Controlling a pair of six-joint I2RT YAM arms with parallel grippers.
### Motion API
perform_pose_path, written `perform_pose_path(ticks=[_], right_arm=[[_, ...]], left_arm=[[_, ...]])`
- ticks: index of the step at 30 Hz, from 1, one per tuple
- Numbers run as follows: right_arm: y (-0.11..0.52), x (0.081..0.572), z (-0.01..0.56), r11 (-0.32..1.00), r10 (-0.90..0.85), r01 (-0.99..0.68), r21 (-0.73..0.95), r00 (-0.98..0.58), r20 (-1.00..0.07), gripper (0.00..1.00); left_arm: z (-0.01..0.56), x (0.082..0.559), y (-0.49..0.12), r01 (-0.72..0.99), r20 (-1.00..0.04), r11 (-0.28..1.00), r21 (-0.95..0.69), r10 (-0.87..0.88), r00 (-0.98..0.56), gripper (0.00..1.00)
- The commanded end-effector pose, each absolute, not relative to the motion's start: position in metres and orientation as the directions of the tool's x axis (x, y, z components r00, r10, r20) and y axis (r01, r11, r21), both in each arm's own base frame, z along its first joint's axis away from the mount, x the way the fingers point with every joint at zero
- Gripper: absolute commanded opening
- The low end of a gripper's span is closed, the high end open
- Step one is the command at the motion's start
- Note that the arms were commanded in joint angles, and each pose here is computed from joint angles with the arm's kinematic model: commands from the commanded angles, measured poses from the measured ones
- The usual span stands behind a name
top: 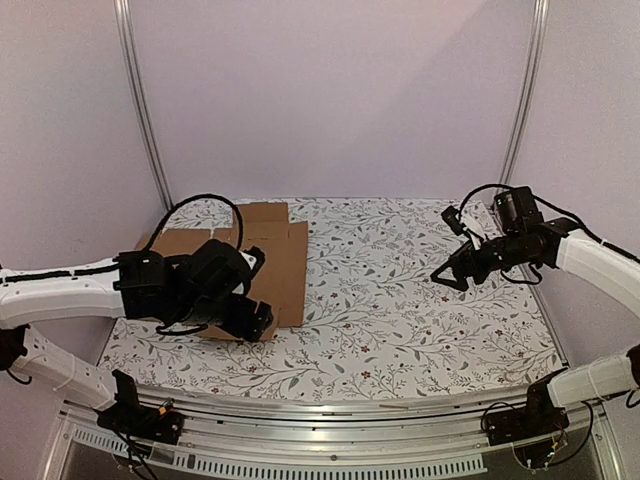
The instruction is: Fold the paper box
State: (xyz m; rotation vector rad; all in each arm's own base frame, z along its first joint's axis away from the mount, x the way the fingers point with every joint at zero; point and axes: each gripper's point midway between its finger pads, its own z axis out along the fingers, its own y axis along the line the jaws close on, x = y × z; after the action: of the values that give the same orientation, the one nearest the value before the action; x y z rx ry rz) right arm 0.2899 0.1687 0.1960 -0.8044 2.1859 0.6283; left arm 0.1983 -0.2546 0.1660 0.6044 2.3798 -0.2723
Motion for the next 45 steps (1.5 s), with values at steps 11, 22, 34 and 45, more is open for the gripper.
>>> perform_pose_path(ticks=[11, 22, 34, 45], right_arm=[[0.270, 0.265, 0.142, 0.494, -0.614, -0.756, 0.428, -0.653, -0.444, 0.85], [0.220, 0.272, 0.157, 0.573, -0.595, -0.783, 0.242, -0.601, -0.534, 0.89], [0.168, 0.303, 0.150, 0.681, -0.476, -0.693, 0.236, -0.664, -0.576, 0.89], [0.145, 0.315, 0.156, 0.735, -0.424, -0.641, 0.221, -0.689, -0.588, 0.89]], left_arm=[[0.129, 0.173, -0.237, 0.564, -0.427, 0.801, 0.201, 0.590, -0.686, 0.79], [0.087, 0.187, -0.232, 0.775, 0.080, 0.279, 0.567, 0.918, -0.389, 0.65], [0.051, 0.212, -0.245, 0.724, 0.144, 0.154, 0.672, 0.932, -0.332, 0.26], [0.046, 0.217, -0.309, 0.715, 0.089, 0.131, 0.686, 0.961, -0.261, 0.00]])
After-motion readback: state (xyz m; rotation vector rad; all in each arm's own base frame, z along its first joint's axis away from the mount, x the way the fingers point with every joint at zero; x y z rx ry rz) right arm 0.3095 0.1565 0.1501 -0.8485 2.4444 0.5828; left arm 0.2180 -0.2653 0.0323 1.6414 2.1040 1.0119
